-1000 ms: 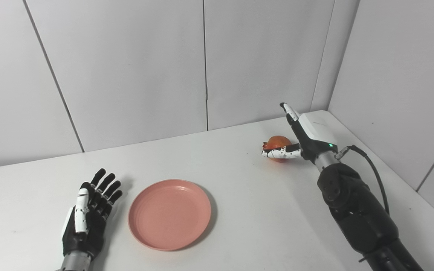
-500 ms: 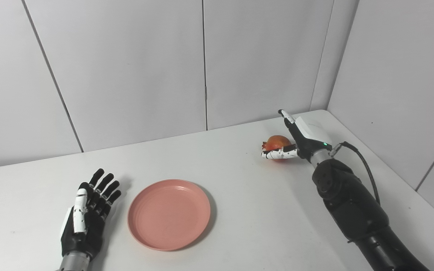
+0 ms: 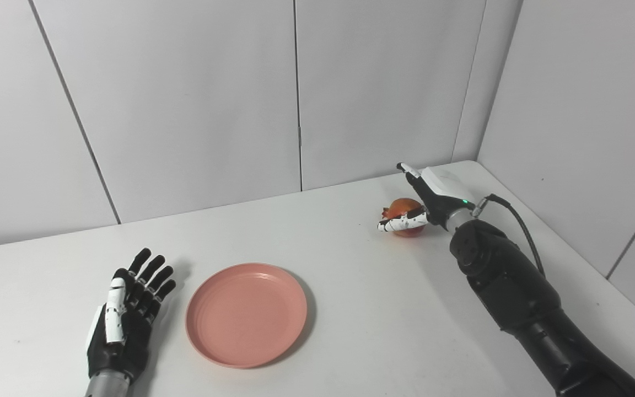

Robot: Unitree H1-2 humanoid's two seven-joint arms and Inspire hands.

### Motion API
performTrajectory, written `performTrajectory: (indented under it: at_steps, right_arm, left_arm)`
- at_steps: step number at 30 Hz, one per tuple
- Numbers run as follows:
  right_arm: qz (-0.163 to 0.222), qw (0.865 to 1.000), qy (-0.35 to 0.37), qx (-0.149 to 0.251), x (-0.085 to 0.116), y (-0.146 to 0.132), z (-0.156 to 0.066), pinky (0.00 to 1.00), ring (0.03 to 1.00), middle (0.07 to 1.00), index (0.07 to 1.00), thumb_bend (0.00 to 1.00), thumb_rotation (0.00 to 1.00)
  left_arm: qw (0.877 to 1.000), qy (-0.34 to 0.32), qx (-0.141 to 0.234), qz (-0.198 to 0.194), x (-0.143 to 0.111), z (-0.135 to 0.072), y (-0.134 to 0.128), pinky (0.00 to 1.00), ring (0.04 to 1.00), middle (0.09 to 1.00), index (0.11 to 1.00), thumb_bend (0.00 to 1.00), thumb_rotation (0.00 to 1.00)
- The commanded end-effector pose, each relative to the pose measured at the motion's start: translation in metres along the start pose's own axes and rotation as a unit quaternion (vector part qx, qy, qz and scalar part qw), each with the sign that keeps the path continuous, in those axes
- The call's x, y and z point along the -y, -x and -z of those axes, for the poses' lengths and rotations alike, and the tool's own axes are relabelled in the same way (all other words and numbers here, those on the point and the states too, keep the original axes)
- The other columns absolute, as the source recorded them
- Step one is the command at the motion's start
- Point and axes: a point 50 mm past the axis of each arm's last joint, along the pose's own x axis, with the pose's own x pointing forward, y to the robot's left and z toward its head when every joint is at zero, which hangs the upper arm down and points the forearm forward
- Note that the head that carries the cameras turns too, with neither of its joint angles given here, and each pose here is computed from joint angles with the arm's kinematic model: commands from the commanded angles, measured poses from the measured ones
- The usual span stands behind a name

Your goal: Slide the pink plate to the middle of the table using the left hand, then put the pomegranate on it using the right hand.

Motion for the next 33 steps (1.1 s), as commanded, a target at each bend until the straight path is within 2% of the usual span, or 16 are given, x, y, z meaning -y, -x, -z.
performTrajectory:
  at_steps: [1,25,33]
  right_arm:
    - [0.042,0.999,0.011,0.016,0.0363,-0.0080,-0.0108,0.77,0.869,0.928,0.939,0.99,0.44]
    - [0.012,1.000,0.003,-0.006,0.0407,-0.0083,-0.0081,0.80,0.886,0.926,0.915,0.99,0.27]
    - [0.019,1.000,0.006,-0.016,0.0387,-0.0097,-0.0037,0.76,0.835,0.869,0.873,0.95,0.21]
  left_arm:
    - [1.000,-0.009,-0.012,-0.003,-0.0037,0.0019,0.0027,0.88,0.873,0.886,0.880,0.37,1.00]
    - [1.000,-0.009,-0.013,-0.008,-0.0013,0.0010,0.0028,0.88,0.871,0.885,0.879,0.38,1.00]
    - [1.000,-0.011,-0.014,-0.006,-0.0014,0.0016,0.0025,0.88,0.870,0.884,0.875,0.38,1.00]
